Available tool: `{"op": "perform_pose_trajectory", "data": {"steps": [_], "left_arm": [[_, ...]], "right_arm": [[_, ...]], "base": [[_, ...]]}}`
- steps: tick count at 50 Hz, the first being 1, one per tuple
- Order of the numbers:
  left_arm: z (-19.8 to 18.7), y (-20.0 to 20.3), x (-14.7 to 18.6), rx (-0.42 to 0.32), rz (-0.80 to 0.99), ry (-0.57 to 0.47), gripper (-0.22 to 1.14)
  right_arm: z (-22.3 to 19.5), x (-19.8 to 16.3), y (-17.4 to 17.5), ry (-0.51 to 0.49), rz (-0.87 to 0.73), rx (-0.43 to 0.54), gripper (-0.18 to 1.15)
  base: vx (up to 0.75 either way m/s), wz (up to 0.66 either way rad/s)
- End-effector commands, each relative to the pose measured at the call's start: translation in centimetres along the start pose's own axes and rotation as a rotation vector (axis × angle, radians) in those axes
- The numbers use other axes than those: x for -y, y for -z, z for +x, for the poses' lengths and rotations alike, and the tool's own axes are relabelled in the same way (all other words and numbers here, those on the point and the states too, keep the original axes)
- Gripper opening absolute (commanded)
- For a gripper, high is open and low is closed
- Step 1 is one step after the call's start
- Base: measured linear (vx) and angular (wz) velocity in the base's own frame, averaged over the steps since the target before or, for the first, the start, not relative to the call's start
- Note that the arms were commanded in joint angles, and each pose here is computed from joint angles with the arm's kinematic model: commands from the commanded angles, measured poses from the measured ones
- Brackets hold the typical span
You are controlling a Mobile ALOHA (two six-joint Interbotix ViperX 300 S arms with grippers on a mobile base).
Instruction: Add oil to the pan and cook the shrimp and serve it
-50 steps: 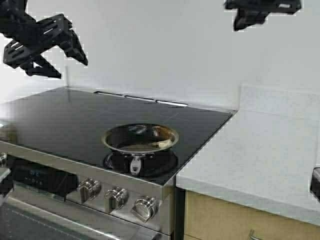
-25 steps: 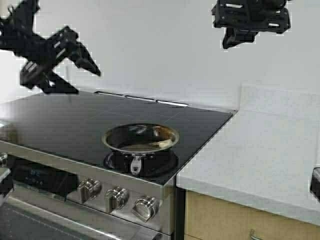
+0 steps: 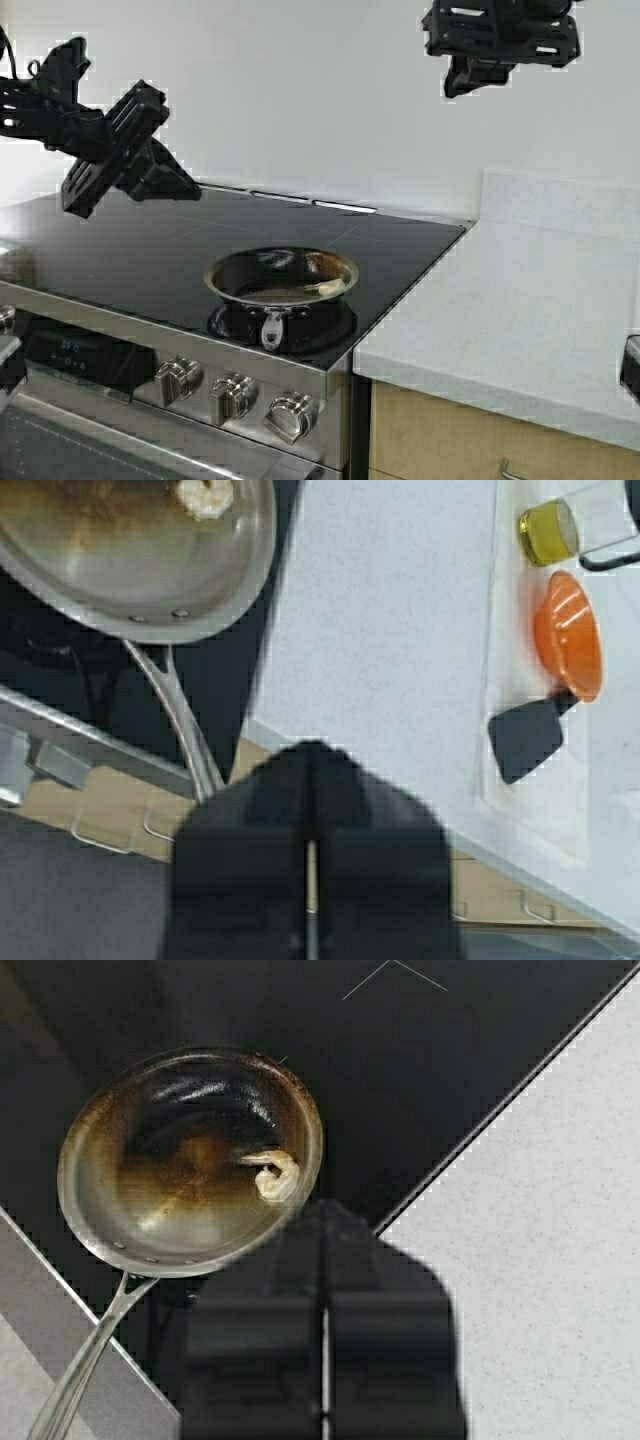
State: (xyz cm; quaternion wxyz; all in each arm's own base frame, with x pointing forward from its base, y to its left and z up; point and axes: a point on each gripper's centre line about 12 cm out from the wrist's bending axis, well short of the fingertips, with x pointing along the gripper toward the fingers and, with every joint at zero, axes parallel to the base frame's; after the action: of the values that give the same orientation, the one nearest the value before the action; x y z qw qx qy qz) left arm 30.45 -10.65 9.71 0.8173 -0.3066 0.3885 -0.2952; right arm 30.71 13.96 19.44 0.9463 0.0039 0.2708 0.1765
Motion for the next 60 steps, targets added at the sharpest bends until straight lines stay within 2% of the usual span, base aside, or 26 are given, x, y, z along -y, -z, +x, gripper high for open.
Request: {"op": "perform_pose_trajectory", "data": {"steps": [1, 11, 19, 25, 34, 36, 43, 56, 60], "left_arm": [[-0.5, -0.9, 0.9, 0.032, 0.045, 0.007, 0.08], [-0.5, -0.9, 0.8, 0.03, 0.052, 0.002, 0.04], [-0.4, -1.0, 1.0, 0.032, 0.056, 0.011, 0.15], [-0.3, -1.0, 0.8, 0.028, 0.053, 0.009, 0.4], [-0.2, -0.7, 0.6, 0.021, 0.099, 0.011, 1.01], [-0.1, -0.7, 0.6, 0.023, 0.105, 0.012, 1.08], [0.1, -0.3, 0.1, 0.019, 0.081, 0.002, 1.01], [4.1, 4.5, -3.5, -0.127, -0.036, -0.012, 1.03], [5.7, 6.2, -5.2, -0.13, -0.098, 0.007, 1.03]], "right_arm": [[-0.2, -0.2, -1.2, -0.004, -0.001, 0.039, 0.06], [-0.2, -0.3, -1.3, -0.006, -0.004, 0.042, 0.06], [-0.2, -0.2, -1.3, -0.005, -0.004, 0.042, 0.06], [-0.3, -0.2, -1.4, -0.005, -0.004, 0.045, 0.06], [-0.4, -0.2, -1.4, -0.005, -0.006, 0.047, 0.06], [-0.4, -0.2, -1.4, -0.005, -0.004, 0.047, 0.06], [-0.4, -0.2, -1.5, -0.006, -0.004, 0.05, 0.06], [-0.5, -0.2, -1.5, -0.006, -0.004, 0.051, 0.06], [-0.5, -0.2, -1.5, -0.006, -0.004, 0.05, 0.06]], "base": [[0.0, 0.0], [0.0, 0.0], [0.0, 0.0], [0.0, 0.0], [0.0, 0.0], [0.0, 0.0], [0.0, 0.0], [0.0, 0.0], [0.0, 0.0]]}}
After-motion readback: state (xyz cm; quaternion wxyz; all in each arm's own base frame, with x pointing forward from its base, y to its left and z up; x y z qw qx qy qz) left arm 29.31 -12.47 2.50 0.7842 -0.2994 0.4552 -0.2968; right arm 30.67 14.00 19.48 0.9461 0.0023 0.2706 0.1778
